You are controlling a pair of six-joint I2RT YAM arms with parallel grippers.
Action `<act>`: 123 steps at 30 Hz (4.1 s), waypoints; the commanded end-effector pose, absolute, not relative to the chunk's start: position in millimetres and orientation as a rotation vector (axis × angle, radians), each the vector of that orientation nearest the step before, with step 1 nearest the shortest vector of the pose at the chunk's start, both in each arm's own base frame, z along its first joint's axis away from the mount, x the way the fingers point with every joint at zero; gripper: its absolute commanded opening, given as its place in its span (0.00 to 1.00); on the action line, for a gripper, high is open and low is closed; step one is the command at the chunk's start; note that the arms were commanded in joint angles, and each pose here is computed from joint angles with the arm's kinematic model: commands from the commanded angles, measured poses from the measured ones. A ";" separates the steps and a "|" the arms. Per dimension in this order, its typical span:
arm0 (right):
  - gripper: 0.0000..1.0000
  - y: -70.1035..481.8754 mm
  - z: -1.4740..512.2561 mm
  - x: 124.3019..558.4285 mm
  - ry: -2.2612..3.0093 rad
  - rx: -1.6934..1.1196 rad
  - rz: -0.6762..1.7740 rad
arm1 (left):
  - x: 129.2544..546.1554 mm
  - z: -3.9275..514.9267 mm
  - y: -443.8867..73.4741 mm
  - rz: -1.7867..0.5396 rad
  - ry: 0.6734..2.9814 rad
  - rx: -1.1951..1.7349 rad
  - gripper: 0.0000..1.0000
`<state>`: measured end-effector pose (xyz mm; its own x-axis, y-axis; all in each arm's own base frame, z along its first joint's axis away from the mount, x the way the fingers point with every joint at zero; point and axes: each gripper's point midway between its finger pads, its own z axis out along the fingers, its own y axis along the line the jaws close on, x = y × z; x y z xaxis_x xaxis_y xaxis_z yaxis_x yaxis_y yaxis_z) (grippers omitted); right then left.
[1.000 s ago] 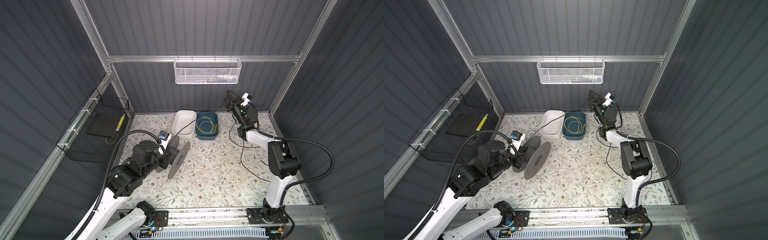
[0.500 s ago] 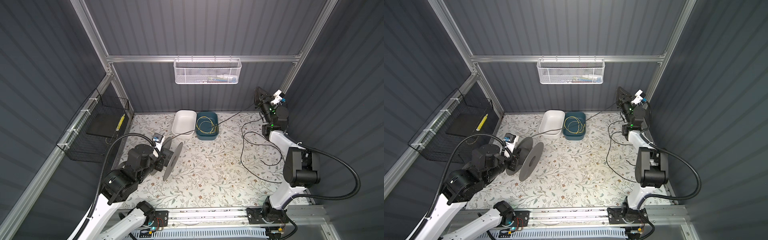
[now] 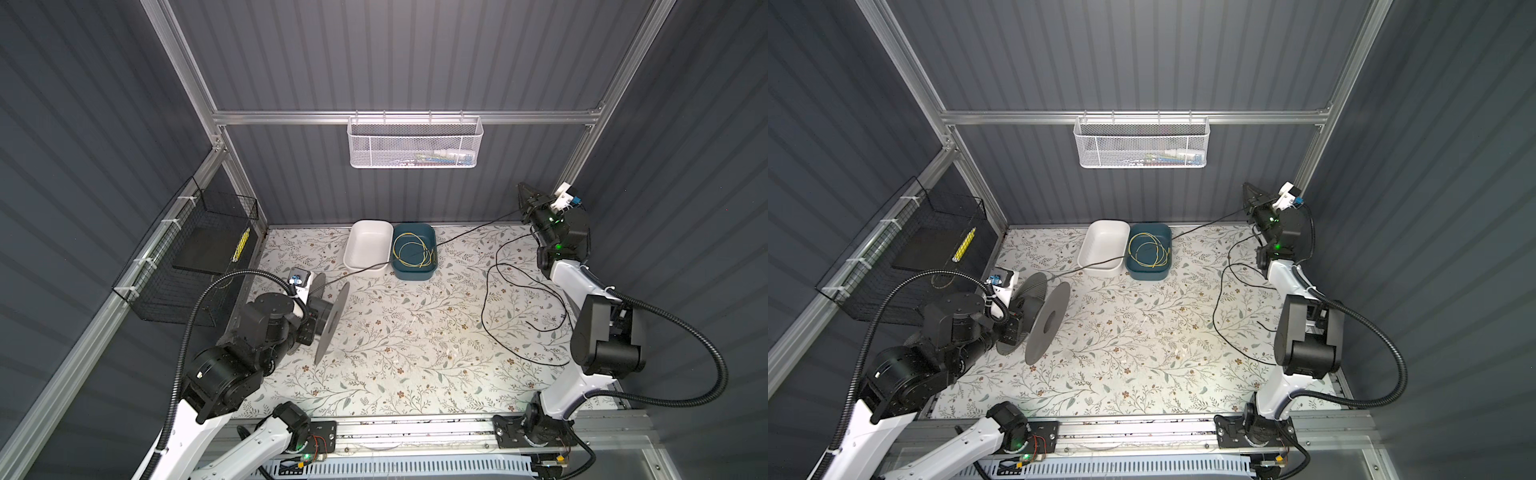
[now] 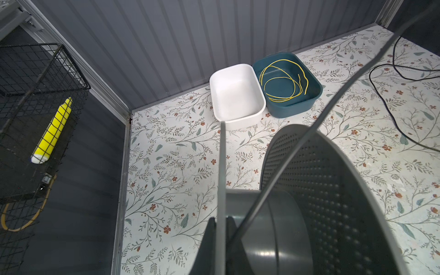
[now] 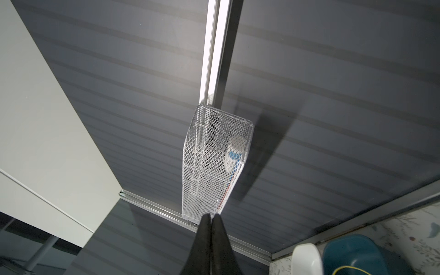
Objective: Wrap the cables
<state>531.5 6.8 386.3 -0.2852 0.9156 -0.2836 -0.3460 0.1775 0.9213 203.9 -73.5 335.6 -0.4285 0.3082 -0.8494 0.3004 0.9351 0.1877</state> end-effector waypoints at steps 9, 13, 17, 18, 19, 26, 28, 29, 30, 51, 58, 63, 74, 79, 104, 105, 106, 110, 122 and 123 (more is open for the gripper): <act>0.00 11.3 327.0 551.7 1.527 0.615 1.107 | 182.8 406.1 -104.8 -0.272 1.891 0.527 0.00; 0.00 31.1 283.6 540.3 1.616 0.620 1.049 | 180.0 438.9 -124.3 -0.404 1.829 0.551 0.00; 0.00 53.9 240.7 522.8 1.706 0.617 1.008 | 190.1 468.3 -135.1 -0.459 1.797 0.509 0.00; 0.00 56.8 230.8 517.4 1.712 0.627 0.989 | 193.9 474.7 -138.9 -0.468 1.790 0.505 0.00; 0.00 62.1 221.5 512.1 1.726 0.628 0.967 | 197.6 481.8 -143.2 -0.482 1.780 0.501 0.00; 0.00 111.9 187.1 463.3 1.831 0.537 0.894 | 236.6 526.2 -163.2 -0.540 1.696 0.360 0.00; 0.00 125.8 184.0 450.4 1.840 0.519 0.919 | 249.6 536.5 -166.7 -0.548 1.670 0.305 0.00; 0.00 131.7 182.1 443.8 1.848 0.511 0.922 | 253.1 540.4 -170.9 -0.562 1.655 0.301 0.00; 0.00 138.0 180.4 437.4 1.855 0.494 0.916 | 256.5 544.6 -176.2 -0.582 1.637 0.302 0.00; 0.00 145.6 136.1 409.7 1.994 0.433 0.751 | 270.2 565.0 -198.9 -0.663 1.614 0.321 0.00; 0.00 124.2 116.2 420.9 2.049 0.467 0.685 | 255.2 568.5 -189.9 -0.666 1.603 0.337 0.00; 0.00 152.1 111.9 395.7 2.059 0.414 0.722 | 278.0 572.3 -169.1 -0.543 1.592 0.180 0.00; 0.00 222.5 212.5 308.0 1.906 0.140 0.822 | 373.4 524.6 -137.7 0.014 1.588 -0.111 0.00; 0.00 229.1 296.7 282.0 1.767 0.018 0.906 | 396.6 472.5 -131.8 0.293 1.638 -0.075 0.00; 0.04 115.3 487.4 351.9 1.389 0.170 0.977 | 318.4 323.0 -63.4 0.628 1.940 0.143 0.00; 0.05 110.2 490.4 359.3 1.386 0.179 0.967 | 310.6 321.8 -57.6 0.624 1.952 0.134 0.00; 0.06 105.8 492.8 366.4 1.383 0.189 0.965 | 304.7 321.0 -52.9 0.626 1.960 0.131 0.00; 0.07 76.8 492.9 402.4 1.373 0.276 0.988 | 284.1 321.8 -33.5 0.670 1.967 0.117 0.00; 0.08 -10.1 470.7 476.6 1.438 0.443 0.881 | 249.7 332.4 -6.5 0.681 1.983 0.099 0.00; 0.08 -15.7 464.7 484.4 1.449 0.459 0.875 | 248.2 334.7 -4.7 0.688 1.981 0.098 0.00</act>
